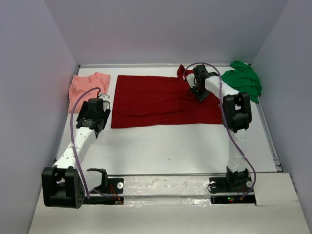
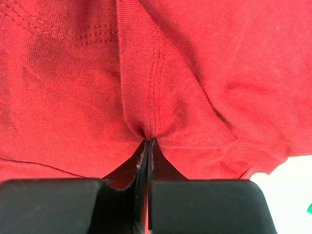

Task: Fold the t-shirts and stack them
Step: Fold the tshirt

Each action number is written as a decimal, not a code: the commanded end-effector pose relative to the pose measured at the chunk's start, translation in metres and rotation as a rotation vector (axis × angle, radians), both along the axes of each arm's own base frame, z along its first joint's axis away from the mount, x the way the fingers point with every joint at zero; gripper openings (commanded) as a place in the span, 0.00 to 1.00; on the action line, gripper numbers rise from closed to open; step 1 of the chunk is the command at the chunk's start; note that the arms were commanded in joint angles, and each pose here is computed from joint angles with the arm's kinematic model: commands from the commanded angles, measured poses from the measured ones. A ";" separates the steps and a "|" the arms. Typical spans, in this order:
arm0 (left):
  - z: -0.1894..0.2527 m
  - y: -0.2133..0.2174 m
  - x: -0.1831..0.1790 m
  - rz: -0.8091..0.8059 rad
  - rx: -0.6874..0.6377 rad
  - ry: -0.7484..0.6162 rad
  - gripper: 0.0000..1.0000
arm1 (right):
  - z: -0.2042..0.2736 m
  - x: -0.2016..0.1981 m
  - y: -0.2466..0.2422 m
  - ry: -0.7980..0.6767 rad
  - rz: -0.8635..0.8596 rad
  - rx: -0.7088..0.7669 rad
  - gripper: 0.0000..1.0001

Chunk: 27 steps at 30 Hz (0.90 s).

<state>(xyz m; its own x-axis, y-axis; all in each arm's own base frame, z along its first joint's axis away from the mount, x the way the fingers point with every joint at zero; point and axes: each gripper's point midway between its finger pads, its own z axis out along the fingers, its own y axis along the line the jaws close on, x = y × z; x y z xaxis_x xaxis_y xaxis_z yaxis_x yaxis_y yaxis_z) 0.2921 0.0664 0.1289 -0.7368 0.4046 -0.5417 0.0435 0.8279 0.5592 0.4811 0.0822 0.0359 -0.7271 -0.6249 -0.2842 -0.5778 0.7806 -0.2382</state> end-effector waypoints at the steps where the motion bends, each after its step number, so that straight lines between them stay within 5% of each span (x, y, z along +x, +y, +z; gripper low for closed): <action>1: 0.006 -0.001 0.001 0.002 -0.003 -0.017 0.88 | 0.027 0.023 -0.004 -0.098 -0.017 -0.009 0.00; 27: 0.001 -0.001 -0.001 -0.001 -0.003 -0.002 0.89 | 0.039 0.068 -0.011 -0.193 -0.010 -0.059 0.00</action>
<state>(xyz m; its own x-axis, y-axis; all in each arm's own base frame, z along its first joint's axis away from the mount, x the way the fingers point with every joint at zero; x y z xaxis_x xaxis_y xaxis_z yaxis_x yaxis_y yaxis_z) 0.2911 0.0664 0.1281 -0.7398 0.4046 -0.5375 0.0467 0.8279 0.5590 0.5305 0.0739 0.0649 -0.6933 -0.6296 -0.3507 -0.5277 0.7749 -0.3479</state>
